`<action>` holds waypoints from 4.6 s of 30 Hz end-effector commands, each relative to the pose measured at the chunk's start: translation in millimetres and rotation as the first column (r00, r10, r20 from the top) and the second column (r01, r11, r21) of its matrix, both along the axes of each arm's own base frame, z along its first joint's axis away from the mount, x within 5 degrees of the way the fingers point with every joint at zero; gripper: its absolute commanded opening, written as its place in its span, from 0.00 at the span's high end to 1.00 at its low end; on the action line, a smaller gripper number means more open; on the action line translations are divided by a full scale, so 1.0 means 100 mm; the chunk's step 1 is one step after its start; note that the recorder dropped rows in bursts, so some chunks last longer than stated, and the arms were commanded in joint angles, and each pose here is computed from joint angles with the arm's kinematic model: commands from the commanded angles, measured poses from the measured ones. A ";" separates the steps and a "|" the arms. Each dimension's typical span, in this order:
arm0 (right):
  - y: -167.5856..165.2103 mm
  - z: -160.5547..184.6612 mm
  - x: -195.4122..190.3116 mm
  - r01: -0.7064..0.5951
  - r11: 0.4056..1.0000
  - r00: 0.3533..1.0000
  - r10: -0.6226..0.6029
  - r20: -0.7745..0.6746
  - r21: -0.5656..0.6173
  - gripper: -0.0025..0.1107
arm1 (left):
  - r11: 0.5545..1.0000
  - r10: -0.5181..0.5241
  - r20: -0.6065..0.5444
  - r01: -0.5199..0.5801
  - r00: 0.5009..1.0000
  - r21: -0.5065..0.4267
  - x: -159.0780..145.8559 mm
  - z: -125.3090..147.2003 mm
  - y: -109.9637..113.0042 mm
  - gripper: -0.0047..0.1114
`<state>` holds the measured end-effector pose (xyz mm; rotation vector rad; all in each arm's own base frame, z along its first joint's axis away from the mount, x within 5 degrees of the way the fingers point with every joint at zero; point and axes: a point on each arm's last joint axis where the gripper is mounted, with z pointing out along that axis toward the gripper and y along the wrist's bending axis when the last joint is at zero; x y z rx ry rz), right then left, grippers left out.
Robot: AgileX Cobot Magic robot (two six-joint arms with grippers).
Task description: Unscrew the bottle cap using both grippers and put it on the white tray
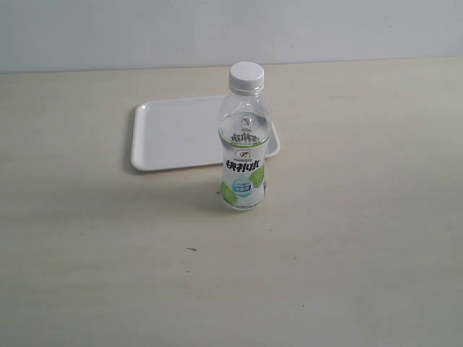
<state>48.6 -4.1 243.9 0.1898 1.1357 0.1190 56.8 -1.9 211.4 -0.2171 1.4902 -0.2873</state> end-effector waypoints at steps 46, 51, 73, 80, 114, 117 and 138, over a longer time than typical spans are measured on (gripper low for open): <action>0.60 -1.28 1.74 -0.874 0.484 0.314 0.642 -0.699 0.052 0.42 | 1.000 -0.029 -0.018 0.029 0.999 -0.012 -0.01 -0.01 -0.02 0.96; 0.72 -1.44 1.82 -0.876 0.470 0.405 0.595 -0.694 -0.109 0.40 | 1.000 -0.029 -0.017 0.028 0.999 -0.004 -0.01 -0.01 -0.02 0.96; 1.14 -1.27 2.49 -0.835 0.528 0.460 0.523 -0.717 -0.151 0.29 | 1.000 -0.028 -0.017 0.028 0.999 0.000 -0.01 -0.01 -0.02 0.96; 1.12 -1.27 2.51 -0.819 0.554 0.476 0.509 -0.717 -0.151 0.23 | 1.000 -0.028 -0.017 0.028 0.999 0.000 -0.01 -0.01 -0.02 0.96; 1.19 -1.67 2.67 -0.839 0.493 0.505 0.545 -0.669 -0.230 0.23 | 1.000 -0.028 -0.017 0.028 0.999 0.000 -0.01 -0.01 -0.02 0.96; 1.21 -1.65 2.67 -0.845 0.478 0.504 0.559 -0.658 -0.241 0.23 | 1.000 -0.028 -0.017 0.028 0.999 0.000 -0.01 -0.01 -0.02 0.96; 1.26 -1.66 2.79 -0.866 0.455 0.472 0.598 -0.648 -0.210 0.23 | 1.000 -0.028 -0.017 0.028 0.999 0.000 -0.01 -0.01 -0.02 0.96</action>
